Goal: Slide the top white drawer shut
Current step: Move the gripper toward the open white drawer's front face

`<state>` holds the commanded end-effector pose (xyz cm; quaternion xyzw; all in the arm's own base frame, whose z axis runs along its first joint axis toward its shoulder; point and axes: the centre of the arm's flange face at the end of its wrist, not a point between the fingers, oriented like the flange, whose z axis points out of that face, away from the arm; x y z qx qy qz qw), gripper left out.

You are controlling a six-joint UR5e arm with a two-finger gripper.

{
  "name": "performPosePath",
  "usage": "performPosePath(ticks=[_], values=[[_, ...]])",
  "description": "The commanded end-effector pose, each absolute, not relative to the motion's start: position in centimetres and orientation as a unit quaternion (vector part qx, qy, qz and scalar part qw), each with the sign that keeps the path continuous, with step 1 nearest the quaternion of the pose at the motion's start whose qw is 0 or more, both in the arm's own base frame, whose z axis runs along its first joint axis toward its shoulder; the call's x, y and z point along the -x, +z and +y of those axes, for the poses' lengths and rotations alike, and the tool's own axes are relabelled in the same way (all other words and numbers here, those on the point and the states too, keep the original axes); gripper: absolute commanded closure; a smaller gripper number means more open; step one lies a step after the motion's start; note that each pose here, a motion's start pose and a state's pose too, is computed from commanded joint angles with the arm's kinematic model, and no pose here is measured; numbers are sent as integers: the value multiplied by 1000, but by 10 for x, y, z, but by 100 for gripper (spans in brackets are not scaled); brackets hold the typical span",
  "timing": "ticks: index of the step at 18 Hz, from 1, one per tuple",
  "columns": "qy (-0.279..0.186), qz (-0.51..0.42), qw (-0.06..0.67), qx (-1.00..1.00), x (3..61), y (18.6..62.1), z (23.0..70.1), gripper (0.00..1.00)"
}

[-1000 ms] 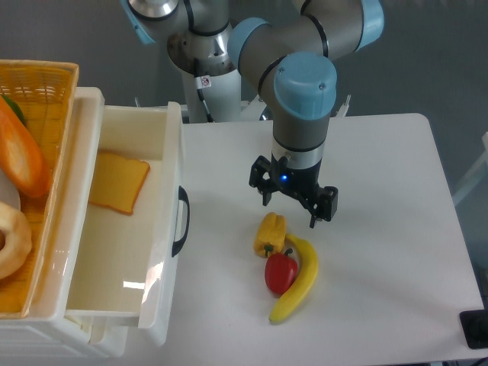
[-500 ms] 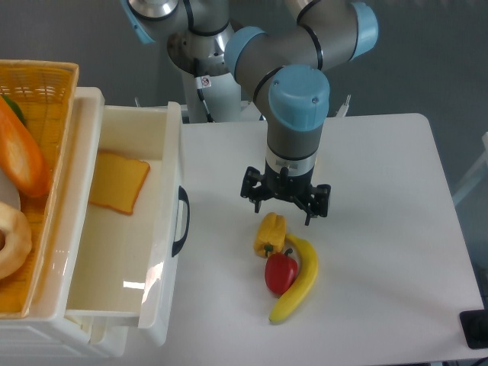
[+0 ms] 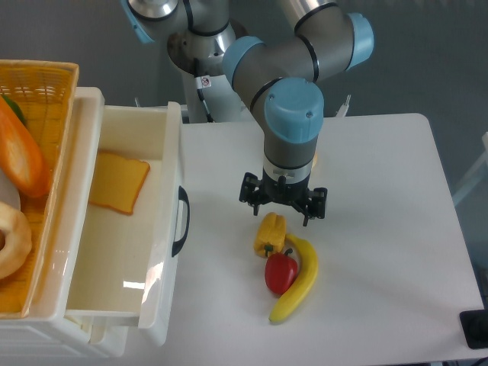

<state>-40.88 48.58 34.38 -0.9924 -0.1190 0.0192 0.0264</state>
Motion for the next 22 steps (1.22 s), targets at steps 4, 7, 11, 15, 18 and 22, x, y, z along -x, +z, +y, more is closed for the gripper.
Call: performPosePath(ticks=[4, 7, 11, 15, 18, 22], values=[[7, -163, 21, 986, 401, 328, 499, 0], [-12, -188, 31, 982, 394, 325, 506, 0], [-48, -202, 47, 977, 387, 319, 510, 0], [-62, -217, 49, 973, 379, 316, 515, 0], [-63, -212, 49, 974, 372, 316, 519, 0], [-64, -207, 47, 975, 366, 313, 523, 0]])
